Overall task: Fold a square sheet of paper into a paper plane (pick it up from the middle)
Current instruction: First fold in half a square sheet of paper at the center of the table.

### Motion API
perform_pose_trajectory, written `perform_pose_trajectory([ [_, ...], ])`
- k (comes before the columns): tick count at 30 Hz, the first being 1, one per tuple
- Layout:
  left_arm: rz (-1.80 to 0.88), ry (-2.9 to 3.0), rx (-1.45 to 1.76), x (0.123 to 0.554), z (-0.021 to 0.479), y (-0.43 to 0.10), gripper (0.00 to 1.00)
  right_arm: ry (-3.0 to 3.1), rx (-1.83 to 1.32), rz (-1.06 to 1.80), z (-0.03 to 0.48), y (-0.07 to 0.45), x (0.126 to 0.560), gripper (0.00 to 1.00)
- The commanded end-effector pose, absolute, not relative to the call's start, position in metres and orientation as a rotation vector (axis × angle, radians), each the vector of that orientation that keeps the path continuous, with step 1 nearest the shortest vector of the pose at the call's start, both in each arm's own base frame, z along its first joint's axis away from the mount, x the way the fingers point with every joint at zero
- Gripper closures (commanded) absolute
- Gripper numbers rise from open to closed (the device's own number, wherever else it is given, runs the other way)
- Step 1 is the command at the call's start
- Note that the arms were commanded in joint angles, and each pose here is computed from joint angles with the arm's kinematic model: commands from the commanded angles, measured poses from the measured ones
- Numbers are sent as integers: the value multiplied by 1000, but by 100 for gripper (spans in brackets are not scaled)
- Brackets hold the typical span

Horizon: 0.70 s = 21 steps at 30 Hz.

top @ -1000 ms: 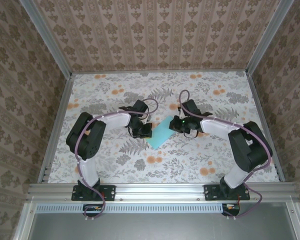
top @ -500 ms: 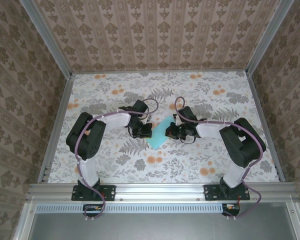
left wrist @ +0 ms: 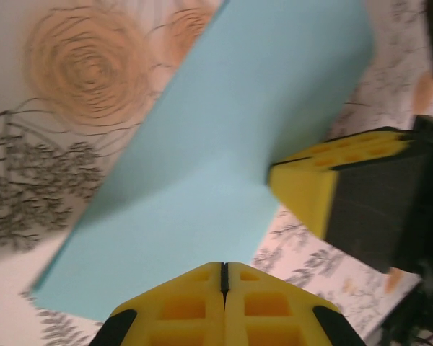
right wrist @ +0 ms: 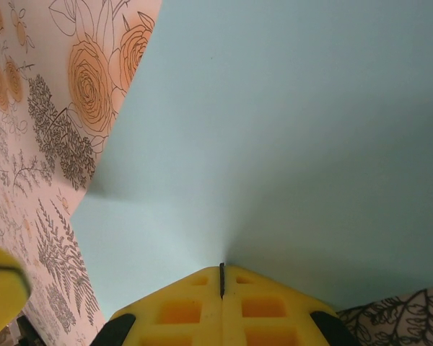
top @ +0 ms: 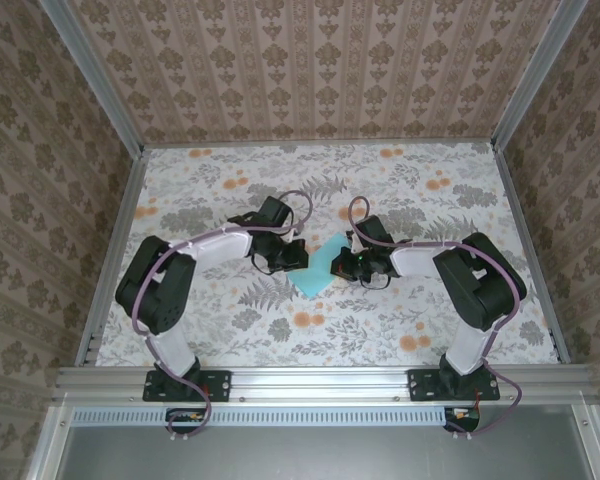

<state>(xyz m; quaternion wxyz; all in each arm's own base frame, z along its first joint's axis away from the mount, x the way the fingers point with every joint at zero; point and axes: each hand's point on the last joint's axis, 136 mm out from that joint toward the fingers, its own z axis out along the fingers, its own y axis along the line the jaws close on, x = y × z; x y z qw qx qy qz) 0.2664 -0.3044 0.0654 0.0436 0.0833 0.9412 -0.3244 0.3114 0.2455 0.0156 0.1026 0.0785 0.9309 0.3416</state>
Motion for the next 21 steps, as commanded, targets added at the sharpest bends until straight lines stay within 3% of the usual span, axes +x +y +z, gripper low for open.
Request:
perform_pose_trajectory([
  [1, -1121, 2840, 232, 259, 76, -322, 95, 2780, 240, 1012, 5, 245, 302, 97],
  [21, -1151, 2956, 261, 238, 36, -350, 100, 2783, 246, 1033, 3, 246, 298, 100],
])
